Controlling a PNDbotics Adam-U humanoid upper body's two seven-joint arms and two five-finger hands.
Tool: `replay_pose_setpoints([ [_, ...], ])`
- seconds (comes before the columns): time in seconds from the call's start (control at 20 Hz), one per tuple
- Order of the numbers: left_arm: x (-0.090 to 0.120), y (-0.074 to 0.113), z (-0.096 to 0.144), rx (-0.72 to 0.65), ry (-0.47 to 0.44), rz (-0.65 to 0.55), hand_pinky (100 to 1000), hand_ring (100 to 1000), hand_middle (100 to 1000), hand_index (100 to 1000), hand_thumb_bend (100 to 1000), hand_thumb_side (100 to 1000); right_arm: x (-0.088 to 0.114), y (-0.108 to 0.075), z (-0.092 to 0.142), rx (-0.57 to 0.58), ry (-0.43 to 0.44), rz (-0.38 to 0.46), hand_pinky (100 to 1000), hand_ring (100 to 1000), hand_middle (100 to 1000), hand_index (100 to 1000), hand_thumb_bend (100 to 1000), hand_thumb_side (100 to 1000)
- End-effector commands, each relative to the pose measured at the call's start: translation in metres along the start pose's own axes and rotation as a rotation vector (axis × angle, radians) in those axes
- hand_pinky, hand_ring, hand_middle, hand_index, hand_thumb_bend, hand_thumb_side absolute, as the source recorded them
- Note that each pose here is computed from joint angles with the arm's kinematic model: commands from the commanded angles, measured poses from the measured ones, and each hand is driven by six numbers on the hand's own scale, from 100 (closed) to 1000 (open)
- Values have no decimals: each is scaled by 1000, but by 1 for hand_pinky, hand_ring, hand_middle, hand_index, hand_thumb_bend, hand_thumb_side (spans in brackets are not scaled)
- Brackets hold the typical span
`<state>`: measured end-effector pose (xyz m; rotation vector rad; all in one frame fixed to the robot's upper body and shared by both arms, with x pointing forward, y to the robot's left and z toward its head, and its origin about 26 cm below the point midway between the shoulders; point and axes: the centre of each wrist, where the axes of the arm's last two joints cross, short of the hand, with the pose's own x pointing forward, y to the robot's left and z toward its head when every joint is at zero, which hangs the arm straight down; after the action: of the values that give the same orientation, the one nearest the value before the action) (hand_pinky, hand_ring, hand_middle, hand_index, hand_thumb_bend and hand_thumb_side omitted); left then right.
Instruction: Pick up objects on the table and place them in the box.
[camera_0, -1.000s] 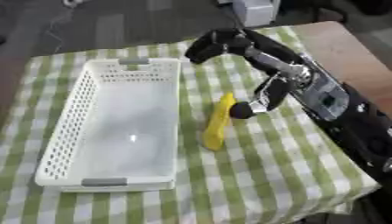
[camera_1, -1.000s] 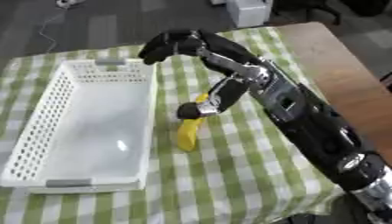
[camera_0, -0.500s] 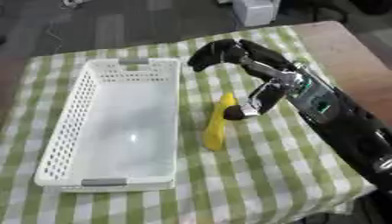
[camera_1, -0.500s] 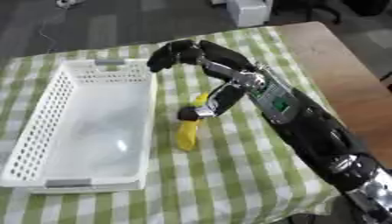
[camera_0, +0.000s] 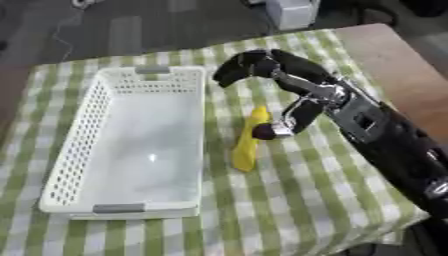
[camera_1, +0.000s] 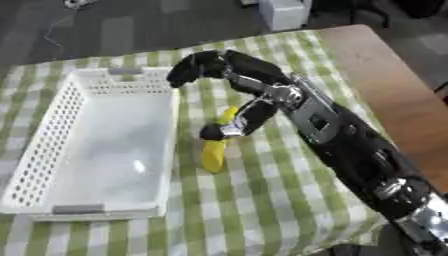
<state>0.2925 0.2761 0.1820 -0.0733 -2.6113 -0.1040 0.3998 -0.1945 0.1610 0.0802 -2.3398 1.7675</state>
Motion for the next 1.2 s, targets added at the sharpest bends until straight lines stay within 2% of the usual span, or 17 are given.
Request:
replay_pose_setpoints([
  [0.05, 4, 1, -7, -23, -27, -3, 536, 584, 1000, 904, 412, 753, 1, -2, -2, 154, -129, 67, 681, 736, 794, 845, 566, 735],
  [0.85, 4, 1, -6, -24, -26, -4, 536, 584, 1000, 904, 413, 753, 2, 4, -1, 210, -122, 75, 685, 736, 793, 848, 566, 733],
  [1.2, 4, 2, -6, -24, -25, -6, 535, 585, 1000, 905, 412, 753, -5, 2, 18, 222, -46, 101, 685, 736, 793, 849, 566, 718],
])
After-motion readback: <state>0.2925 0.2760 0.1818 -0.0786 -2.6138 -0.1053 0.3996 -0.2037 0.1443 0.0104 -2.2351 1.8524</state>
